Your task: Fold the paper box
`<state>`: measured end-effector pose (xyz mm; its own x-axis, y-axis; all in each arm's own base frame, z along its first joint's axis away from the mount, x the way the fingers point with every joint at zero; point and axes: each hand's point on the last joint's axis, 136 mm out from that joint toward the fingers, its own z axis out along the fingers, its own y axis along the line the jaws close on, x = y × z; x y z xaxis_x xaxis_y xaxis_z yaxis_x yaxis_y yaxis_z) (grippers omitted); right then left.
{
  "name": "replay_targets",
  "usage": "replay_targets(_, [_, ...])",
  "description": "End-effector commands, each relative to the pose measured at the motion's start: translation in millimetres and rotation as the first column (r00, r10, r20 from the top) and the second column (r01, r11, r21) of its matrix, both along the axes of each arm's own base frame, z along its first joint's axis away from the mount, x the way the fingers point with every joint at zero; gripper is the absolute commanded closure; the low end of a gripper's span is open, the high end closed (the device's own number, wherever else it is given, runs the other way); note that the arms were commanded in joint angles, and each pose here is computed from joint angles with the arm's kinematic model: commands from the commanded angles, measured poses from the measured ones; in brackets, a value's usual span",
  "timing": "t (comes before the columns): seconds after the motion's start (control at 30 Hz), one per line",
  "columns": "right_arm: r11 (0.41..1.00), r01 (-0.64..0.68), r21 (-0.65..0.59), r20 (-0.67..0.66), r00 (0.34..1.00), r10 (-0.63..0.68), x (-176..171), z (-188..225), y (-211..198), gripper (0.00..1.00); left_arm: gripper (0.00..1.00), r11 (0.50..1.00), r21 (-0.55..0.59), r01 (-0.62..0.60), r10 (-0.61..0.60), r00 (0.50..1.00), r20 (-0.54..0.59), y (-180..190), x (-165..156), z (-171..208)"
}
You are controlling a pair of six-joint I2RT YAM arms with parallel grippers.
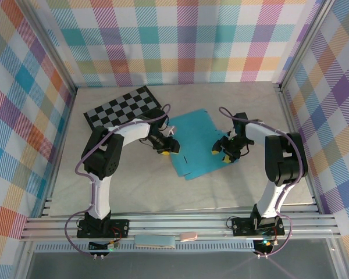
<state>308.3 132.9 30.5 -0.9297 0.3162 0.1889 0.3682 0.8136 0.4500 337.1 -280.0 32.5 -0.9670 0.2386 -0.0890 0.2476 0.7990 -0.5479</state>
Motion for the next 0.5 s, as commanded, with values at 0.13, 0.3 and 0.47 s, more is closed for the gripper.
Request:
replay_targets(0.13, [1.000, -0.015, -0.008, 0.015, 1.000, 0.016, 6.1, 0.3, -2.9, 0.44, 0.73, 0.997, -0.078, -0.007, 0.008, 1.000, 0.004, -11.3, -4.0, 24.9])
replay_targets(0.3, [1.000, -0.014, -0.010, 0.023, 1.000, 0.014, 7.1, 4.5, -3.8, 0.44, 0.84, 0.995, -0.092, -0.029, 0.029, 1.000, 0.006, -12.6, -2.6, 29.5])
replay_targets(0.47, [1.000, 0.004, -0.025, 0.066, 0.998, -0.003, 11.7, 21.9, -8.0, 0.45, 1.00, 0.991, -0.104, -0.088, 0.086, 0.996, -0.018, -16.1, 3.1, 37.6])
